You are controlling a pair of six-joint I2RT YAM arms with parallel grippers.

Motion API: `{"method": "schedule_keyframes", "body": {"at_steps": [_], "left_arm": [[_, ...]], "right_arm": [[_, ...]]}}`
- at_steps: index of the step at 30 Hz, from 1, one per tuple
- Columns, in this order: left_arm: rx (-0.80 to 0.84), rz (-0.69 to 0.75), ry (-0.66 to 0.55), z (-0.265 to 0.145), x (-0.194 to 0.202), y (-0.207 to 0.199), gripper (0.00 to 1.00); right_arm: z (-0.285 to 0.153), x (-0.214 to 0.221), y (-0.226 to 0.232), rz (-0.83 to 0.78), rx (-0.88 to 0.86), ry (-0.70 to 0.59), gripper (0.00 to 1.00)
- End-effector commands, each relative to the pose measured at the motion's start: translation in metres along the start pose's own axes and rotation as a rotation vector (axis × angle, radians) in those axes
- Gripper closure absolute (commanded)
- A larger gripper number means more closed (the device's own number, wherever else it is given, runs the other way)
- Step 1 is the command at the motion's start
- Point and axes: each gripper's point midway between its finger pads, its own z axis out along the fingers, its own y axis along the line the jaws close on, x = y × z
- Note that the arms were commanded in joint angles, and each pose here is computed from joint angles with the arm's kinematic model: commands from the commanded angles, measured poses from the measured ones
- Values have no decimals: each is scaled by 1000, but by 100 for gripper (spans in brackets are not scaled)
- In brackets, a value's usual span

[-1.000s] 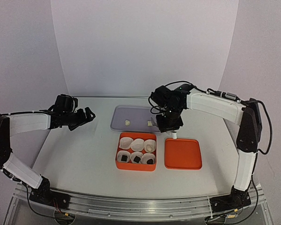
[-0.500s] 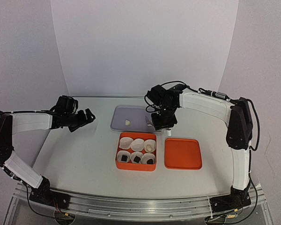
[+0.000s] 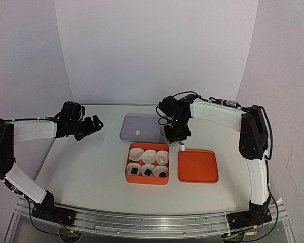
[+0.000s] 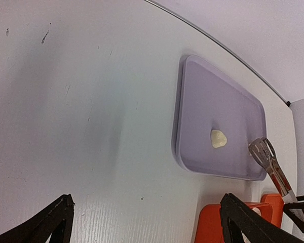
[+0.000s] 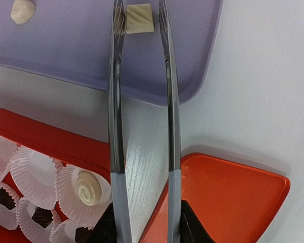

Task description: Pack the chocolate

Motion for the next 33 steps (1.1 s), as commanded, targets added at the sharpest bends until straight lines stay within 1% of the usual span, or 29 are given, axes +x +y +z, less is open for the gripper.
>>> {"method": "schedule_keyframes", "body": {"at_steps": [1, 9, 15, 18, 24, 28, 33], "left_arm": [[6, 18, -27, -1, -14, -8, 0], [7, 21, -23, -1, -13, -8, 0], [17, 26, -34, -5, -15, -11, 0], [25, 25, -40, -7, -16, -12, 0], [37, 31, -41, -8, -16, -15, 0], [47, 39, -35, -8, -16, -16, 0], [51, 48, -30, -8, -15, -17, 0]], "right_arm": [[-9, -13, 6, 14, -30, -39, 70], [-18, -18, 1, 9, -9, -70, 81], [-45, -27, -4, 0, -8, -136, 90], [-61, -28, -7, 6, -20, -162, 92], [-89, -11, -2, 12, -100, -172, 93], [-107, 5, 14, -53, -173, -172, 94], [-126, 32, 39, -231, -244, -173, 94]]}}
